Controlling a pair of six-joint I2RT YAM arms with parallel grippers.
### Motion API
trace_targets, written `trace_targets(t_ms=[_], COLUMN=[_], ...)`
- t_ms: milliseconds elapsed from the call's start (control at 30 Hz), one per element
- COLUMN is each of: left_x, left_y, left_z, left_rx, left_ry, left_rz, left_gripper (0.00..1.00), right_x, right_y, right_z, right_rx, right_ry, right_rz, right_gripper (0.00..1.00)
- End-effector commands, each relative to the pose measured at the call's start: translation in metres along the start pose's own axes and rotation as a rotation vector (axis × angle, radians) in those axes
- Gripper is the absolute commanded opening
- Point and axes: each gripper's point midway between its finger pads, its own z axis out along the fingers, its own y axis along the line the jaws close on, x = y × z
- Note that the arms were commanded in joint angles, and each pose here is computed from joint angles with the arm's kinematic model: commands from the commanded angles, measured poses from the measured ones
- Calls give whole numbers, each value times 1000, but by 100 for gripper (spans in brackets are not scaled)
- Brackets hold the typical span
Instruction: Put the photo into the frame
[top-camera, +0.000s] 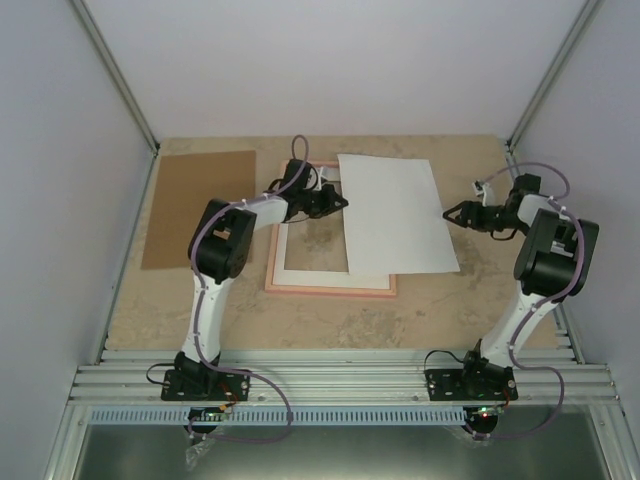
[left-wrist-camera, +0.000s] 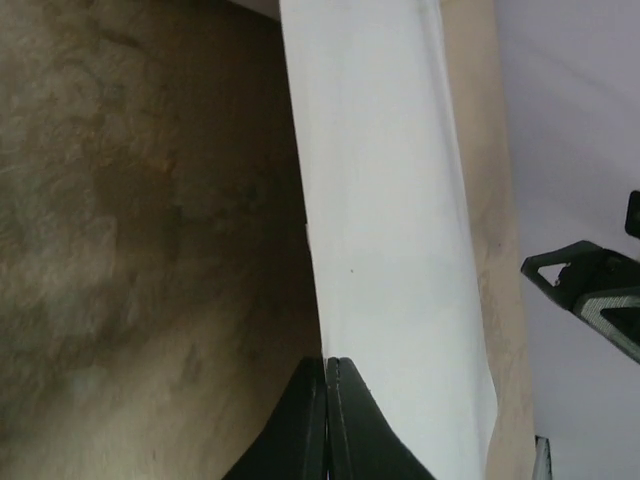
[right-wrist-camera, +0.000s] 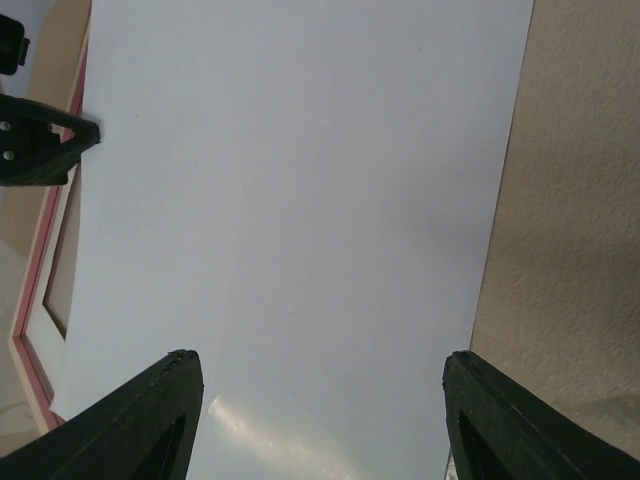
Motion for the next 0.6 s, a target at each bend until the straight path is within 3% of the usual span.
trace_targets(t_ms=[0,233,567], left_x=[1,12,2], left_y=[-10,22,59], left_z=[-29,-69,-118], left_rx=[-68,-237,-448], left_ry=[47,125,69], left_rz=[89,152,221], left_gripper=[0,0,0], right_x=[-8,-3,13], right_y=[23,43,75], right_z=[-14,-11,14], right_rx=[-44,-66,-107], right_ry=[-42,-44,-7], right_rz=[-53,-91,-154], right_gripper=[67,67,67])
